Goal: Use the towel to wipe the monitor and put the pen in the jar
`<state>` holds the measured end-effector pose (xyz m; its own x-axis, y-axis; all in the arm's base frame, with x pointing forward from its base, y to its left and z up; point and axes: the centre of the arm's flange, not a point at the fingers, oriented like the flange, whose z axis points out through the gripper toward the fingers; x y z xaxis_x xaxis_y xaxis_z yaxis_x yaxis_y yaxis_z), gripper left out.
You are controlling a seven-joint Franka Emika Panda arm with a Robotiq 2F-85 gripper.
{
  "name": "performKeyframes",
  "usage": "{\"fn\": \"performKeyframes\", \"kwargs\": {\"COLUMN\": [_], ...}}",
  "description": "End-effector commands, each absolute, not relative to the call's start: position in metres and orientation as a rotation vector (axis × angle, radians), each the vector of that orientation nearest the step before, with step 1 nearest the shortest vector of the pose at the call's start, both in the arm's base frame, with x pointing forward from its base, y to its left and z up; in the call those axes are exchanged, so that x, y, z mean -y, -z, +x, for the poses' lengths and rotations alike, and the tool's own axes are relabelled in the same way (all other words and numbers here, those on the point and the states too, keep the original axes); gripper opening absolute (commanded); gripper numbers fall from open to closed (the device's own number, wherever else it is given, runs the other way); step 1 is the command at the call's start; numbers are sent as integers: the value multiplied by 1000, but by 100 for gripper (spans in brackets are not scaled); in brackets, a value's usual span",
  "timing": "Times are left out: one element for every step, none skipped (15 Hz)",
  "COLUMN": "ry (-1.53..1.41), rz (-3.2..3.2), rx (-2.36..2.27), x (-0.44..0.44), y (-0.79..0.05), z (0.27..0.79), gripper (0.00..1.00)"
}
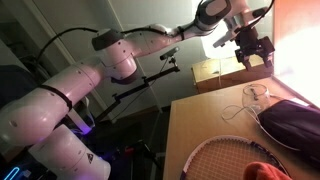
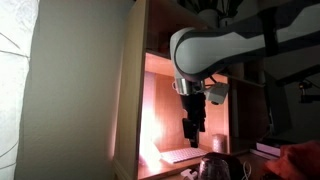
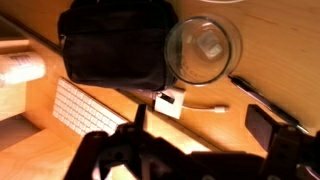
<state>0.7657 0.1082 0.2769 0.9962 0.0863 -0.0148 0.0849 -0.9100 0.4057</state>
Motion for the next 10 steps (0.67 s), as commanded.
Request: {"fn": "performKeyframes", "kwargs": {"ry": [40,36,18,33,-8,8,18,12,1,-21], "rz": [2600,2585,2641,2727,2743,2769,2812,2842,2870,2897], "rx": [-228,-232,-153,-71,-13,49,80,120,163,203], "x": [-102,-101,-100,-97,-95,-93,-88,-85,-83,-80], "y": [-272,-272,-274,-277,-275,-274,-274,-275,-275,-275], "z": [758,758,761,765,762,761,762,761,761,761], "gripper": [100,100,100,100,100,100,100,100,100,100]}}
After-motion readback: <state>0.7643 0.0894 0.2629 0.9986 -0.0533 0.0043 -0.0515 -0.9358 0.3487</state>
